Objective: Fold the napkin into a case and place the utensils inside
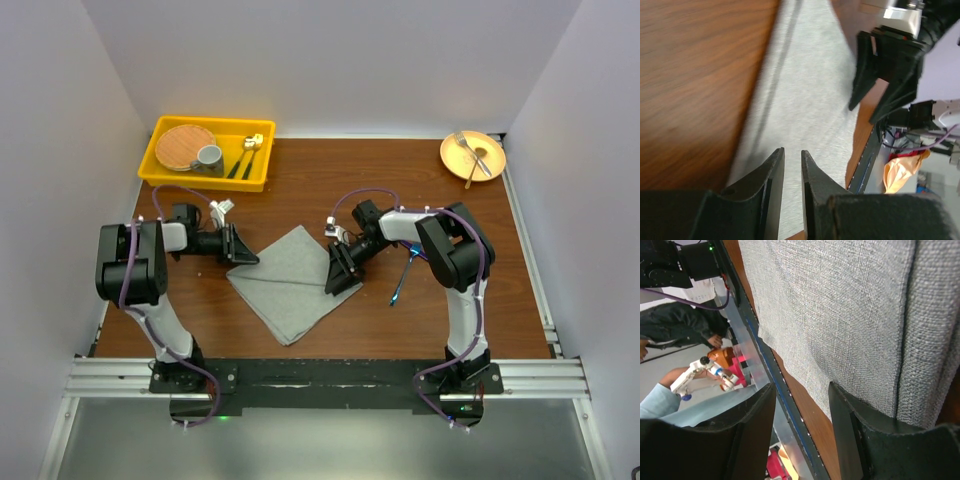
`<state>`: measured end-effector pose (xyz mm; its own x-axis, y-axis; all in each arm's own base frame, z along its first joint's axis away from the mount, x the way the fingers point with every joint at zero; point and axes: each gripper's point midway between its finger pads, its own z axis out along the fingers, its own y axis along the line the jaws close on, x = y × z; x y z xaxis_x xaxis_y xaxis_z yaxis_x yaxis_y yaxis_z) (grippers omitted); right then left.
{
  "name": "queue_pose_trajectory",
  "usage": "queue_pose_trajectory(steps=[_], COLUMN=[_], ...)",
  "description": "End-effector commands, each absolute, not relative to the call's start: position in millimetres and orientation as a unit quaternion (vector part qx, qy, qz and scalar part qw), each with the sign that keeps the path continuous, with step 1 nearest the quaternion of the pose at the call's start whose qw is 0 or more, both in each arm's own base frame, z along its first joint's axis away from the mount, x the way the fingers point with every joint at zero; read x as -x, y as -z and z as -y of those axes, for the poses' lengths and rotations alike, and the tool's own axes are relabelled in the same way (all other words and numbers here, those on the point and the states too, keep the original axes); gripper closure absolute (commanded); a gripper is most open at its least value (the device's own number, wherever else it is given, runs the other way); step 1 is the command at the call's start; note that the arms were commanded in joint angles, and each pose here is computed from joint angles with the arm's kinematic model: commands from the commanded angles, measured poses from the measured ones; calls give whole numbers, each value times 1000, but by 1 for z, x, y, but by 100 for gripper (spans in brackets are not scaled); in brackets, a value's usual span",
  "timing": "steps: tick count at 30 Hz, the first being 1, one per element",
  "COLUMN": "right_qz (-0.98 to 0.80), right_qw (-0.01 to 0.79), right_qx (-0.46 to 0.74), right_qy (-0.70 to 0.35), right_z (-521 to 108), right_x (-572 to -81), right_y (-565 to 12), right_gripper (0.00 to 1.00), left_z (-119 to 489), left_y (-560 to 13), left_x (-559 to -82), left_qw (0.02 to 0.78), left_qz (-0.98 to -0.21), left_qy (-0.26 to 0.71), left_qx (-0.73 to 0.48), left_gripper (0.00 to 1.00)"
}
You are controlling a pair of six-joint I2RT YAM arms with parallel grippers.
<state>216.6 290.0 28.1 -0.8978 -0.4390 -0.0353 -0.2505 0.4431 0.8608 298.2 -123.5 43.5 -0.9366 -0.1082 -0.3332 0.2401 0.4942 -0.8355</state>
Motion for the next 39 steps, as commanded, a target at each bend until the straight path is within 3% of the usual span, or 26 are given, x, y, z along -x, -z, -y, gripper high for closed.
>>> queue_pose_trajectory(steps=[1,7,14,21,27,39], right_qz=[873,877,877,856,835,865], right_qw=[70,66,65,36,-1,27], right_qx=[-221,-211,-206,-220,-255,-243], right_qy=[430,427,429,467,487,437], right_z=[-276,-276,-279,-296,-305,-294], right_x=[-232,-234,-229,-245,-258,-258], right_y=[1,5,2,-53,-91,-26], right_gripper=[49,49,49,49,49,55], left_z=[102,95,96,99,97,89], left_y=[-16,9,-4,-71,-65,-7], left_x=[-300,-289,-293,-295,-269,-280], left_qw=[161,133,140,211,182,89], left_qz=[-854,-860,-851,-819,-833,-880], left_qy=[494,492,506,518,502,457], left_qx=[-14,10,-21,-126,-142,-89], left_gripper=[75,75,74,72,72,82])
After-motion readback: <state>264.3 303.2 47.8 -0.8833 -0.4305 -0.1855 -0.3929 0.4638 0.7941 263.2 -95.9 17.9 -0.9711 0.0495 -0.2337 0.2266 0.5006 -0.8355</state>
